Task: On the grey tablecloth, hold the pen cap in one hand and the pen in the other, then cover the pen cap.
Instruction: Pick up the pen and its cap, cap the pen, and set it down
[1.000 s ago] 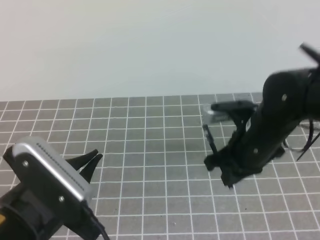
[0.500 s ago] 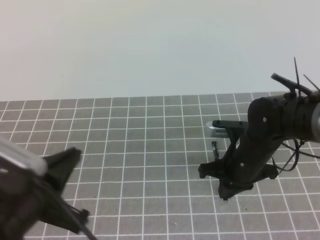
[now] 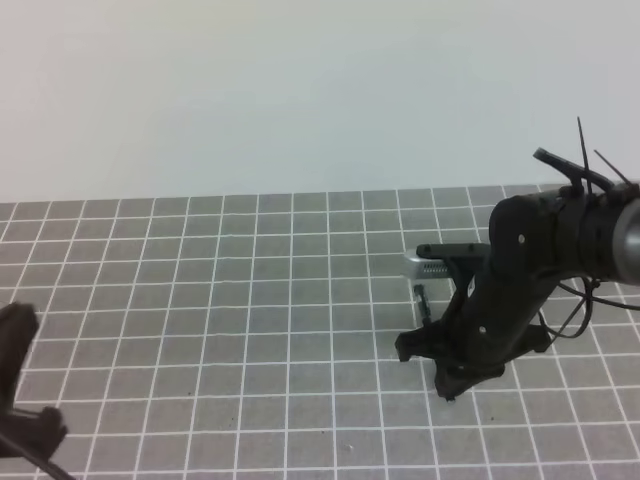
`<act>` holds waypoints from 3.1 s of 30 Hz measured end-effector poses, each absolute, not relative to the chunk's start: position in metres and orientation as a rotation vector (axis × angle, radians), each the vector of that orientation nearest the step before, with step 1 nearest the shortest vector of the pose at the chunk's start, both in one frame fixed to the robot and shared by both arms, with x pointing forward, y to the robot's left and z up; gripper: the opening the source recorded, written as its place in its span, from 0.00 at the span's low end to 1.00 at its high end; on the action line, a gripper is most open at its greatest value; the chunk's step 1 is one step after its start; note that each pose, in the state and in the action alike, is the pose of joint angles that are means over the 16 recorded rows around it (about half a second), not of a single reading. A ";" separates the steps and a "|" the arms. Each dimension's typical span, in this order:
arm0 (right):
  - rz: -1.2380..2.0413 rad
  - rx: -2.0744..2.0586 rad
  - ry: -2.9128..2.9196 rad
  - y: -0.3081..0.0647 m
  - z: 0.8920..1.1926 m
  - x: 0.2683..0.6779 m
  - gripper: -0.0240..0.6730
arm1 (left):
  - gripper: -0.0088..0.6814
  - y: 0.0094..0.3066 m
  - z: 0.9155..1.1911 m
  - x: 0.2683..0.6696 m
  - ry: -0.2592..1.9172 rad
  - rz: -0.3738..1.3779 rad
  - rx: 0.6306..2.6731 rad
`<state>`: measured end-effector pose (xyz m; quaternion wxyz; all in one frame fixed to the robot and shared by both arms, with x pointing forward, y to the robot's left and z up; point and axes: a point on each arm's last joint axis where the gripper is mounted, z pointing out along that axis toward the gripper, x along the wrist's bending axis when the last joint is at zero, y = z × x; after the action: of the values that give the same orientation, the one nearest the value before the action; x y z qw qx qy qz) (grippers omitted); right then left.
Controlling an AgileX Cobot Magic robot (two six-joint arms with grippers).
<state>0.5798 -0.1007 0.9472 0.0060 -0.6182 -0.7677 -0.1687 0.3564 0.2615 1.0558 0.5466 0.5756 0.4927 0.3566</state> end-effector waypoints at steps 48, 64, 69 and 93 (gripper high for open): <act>-0.986 -1.381 -2.586 -0.111 1.135 0.515 0.05 | 0.01 0.285 0.991 0.305 1.252 0.868 1.334; -1.572 -1.353 -3.102 -0.164 1.183 0.483 0.04 | 0.01 0.293 0.962 0.292 1.324 0.927 1.342; -1.763 -1.393 -3.144 -0.192 1.173 0.453 0.04 | 0.01 0.293 0.959 0.292 1.320 0.935 1.363; -2.064 -2.264 -2.928 -0.297 1.025 0.299 0.04 | 0.01 0.293 0.959 0.292 1.318 0.938 1.375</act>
<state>0.2993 -0.2970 1.0248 -0.5211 -0.4560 -0.5897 -0.4157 0.2917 0.2934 0.9588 0.4877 0.5653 0.5420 0.3857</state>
